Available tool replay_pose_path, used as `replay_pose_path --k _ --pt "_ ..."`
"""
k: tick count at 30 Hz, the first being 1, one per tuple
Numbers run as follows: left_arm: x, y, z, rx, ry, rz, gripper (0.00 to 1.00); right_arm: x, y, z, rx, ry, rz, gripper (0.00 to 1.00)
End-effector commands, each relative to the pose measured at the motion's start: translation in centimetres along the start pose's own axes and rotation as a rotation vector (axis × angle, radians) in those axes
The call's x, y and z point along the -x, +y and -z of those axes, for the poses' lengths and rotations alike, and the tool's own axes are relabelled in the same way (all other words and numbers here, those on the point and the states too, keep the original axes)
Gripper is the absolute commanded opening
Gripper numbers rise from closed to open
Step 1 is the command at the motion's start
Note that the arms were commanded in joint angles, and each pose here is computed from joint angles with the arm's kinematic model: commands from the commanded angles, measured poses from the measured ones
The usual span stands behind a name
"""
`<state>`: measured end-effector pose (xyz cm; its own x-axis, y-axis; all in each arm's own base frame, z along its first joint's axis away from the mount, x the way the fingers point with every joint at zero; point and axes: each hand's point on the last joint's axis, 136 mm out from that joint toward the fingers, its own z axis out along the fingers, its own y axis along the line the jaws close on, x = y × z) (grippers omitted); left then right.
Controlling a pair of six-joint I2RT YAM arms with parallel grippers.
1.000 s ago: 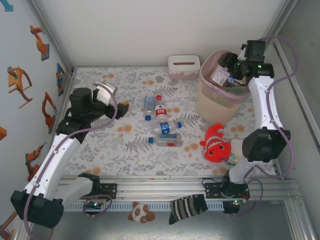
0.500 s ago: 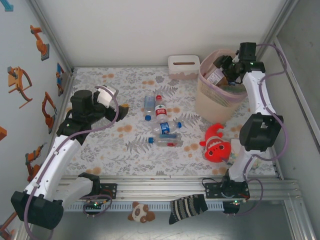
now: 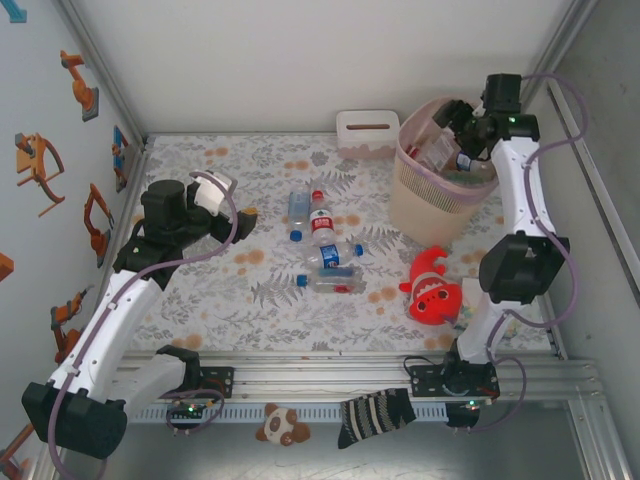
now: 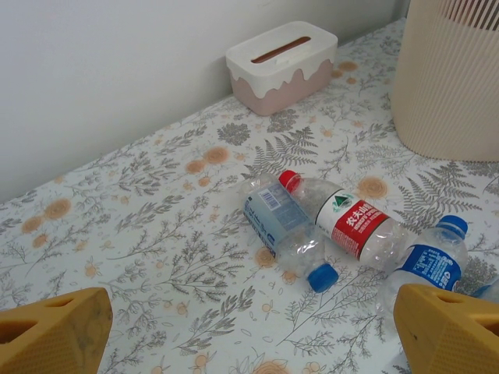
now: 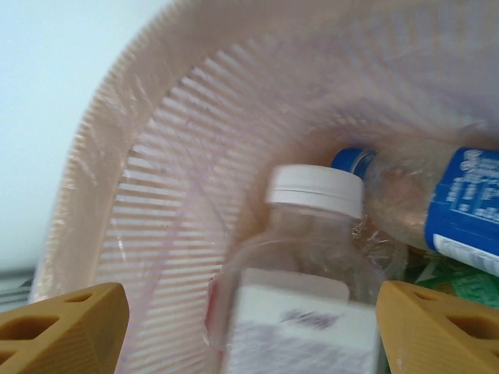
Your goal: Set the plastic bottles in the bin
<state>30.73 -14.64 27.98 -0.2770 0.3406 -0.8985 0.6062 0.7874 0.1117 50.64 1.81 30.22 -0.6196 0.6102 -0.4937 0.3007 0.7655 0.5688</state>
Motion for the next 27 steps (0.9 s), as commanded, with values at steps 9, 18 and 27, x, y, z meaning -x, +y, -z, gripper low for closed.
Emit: replay_pose_path --k 9,18,27 --pt "0.1 -0.2 0.3 -0.008 -0.011 -0.02 0.92 1.6 3.7 5.0 0.131 -0.076 0.079 0.61" --pt "0.0 -0.2 0.2 -0.011 -0.008 -0.019 0.93 -1.1 5.4 0.5 0.31 0.101 0.021 0.39" --pt "-0.1 -0.2 0.1 -0.008 -0.004 -0.018 0.93 -5.0 2.0 -4.2 0.272 0.241 -0.048 0.37"
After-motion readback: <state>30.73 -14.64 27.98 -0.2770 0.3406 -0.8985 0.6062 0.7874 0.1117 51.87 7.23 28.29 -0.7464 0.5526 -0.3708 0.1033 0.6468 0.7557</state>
